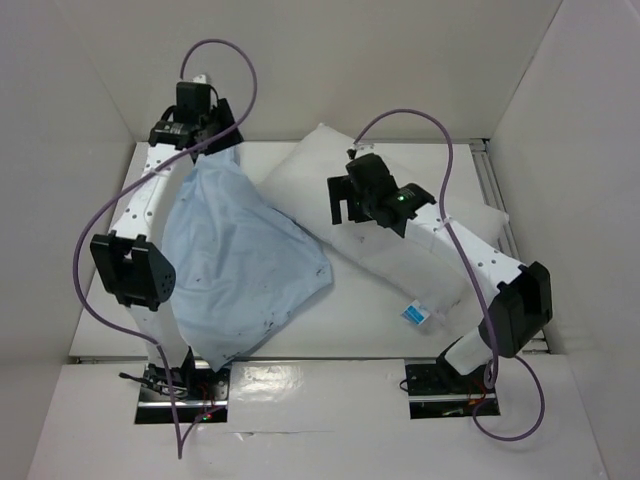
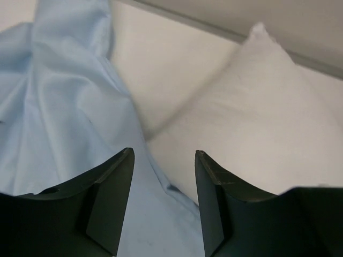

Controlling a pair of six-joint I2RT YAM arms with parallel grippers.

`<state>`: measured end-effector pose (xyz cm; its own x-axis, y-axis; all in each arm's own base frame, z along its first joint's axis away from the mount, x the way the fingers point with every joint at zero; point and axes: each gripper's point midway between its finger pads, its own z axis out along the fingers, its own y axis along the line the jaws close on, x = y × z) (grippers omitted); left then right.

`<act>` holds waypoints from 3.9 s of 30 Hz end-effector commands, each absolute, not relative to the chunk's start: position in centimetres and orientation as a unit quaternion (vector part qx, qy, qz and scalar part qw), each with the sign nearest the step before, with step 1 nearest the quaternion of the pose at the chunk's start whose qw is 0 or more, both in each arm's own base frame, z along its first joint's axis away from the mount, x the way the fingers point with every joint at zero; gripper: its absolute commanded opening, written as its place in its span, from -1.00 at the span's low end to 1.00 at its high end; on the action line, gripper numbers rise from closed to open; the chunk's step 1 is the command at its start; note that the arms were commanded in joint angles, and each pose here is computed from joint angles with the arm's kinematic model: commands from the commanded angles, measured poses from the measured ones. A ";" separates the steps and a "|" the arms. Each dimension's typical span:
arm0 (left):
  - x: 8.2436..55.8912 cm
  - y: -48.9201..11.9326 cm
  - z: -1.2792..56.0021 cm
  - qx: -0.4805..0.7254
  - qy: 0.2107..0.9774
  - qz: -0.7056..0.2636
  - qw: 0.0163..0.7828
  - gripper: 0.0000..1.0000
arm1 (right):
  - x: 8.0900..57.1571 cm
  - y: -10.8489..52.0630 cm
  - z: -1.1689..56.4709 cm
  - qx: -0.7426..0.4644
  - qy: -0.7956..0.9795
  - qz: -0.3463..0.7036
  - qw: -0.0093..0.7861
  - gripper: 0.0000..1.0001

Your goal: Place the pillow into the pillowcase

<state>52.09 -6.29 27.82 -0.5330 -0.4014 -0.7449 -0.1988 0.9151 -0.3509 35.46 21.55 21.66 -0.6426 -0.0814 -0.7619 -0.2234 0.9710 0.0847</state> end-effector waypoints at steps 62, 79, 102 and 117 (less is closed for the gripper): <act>49.4 12.5 9.4 -0.411 0.875 -0.035 0.254 -1.00 | 40.7 35.9 21.1 -0.221 0.846 0.177 0.451 -1.00; 49.7 8.3 19.7 -0.300 0.884 -0.104 0.343 0.71 | 56.3 38.3 22.3 -0.160 0.815 0.220 0.511 0.59; 38.6 -13.2 11.1 -0.092 0.951 -0.170 0.242 0.37 | 37.8 21.6 24.8 -0.084 0.866 0.134 0.474 0.84; 38.6 -13.5 8.6 -0.092 0.955 -0.180 0.220 -0.12 | 38.3 20.5 23.9 -0.074 0.877 0.113 0.462 0.84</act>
